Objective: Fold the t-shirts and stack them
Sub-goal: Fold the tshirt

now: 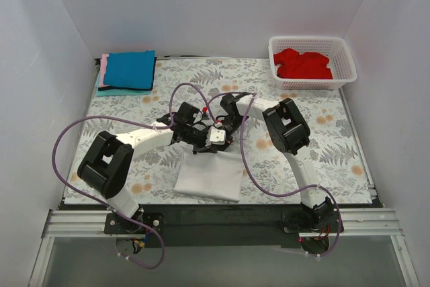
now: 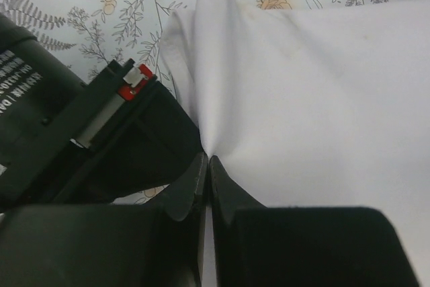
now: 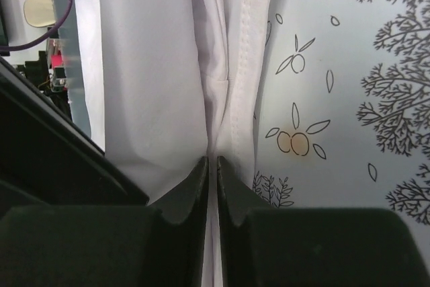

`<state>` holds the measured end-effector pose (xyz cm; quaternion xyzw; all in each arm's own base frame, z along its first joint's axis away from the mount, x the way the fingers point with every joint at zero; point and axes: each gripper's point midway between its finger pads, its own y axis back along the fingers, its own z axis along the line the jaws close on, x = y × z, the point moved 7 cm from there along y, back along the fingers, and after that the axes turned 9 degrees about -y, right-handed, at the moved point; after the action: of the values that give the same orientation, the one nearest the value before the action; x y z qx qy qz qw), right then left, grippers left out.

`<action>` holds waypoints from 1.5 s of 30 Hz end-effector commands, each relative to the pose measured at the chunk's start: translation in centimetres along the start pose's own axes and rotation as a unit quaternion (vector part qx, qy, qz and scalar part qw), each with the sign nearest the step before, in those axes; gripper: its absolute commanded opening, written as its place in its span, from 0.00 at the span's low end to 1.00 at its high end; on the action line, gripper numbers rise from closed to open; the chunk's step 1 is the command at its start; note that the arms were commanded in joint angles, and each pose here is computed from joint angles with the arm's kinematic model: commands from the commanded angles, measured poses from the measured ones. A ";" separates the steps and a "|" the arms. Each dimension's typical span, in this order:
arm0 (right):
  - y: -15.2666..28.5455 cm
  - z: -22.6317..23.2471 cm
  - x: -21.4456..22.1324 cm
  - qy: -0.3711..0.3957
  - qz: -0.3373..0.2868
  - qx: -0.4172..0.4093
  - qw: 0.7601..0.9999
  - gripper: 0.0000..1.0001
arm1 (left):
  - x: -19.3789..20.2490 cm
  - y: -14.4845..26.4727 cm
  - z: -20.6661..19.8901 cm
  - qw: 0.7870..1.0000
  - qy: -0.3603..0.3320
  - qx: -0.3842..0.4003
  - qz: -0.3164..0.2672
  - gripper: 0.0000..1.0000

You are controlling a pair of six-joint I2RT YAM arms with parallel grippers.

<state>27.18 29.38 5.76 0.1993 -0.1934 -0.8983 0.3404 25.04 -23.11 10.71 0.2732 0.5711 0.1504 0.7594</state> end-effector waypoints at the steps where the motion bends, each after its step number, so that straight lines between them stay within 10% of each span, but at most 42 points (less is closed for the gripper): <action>1: -0.7 -1.1 0.5 0.028 0.021 0.019 0.999 0.15 | -1.9 1.1 1.2 0.998 -0.054 -0.035 -0.015 0.00; 21: -0.8 -1.3 0.8 0.025 0.023 0.016 0.999 0.18 | -1.0 1.1 2.5 0.991 -0.100 -0.089 -0.005 0.00; 28: 3.3 1.3 -2.3 0.095 -0.006 0.102 0.990 0.32 | -2.7 3.7 1.6 0.990 -0.080 -0.120 -0.003 0.35; 45: 11.9 6.3 0.9 0.121 -0.005 0.226 0.967 0.66 | 1.7 10.4 2.3 0.972 0.228 -0.038 0.031 0.61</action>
<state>32.10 23.97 16.48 0.4055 -0.3329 -0.8069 0.2713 29.89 -14.72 16.43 0.1903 0.6681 0.2710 0.6664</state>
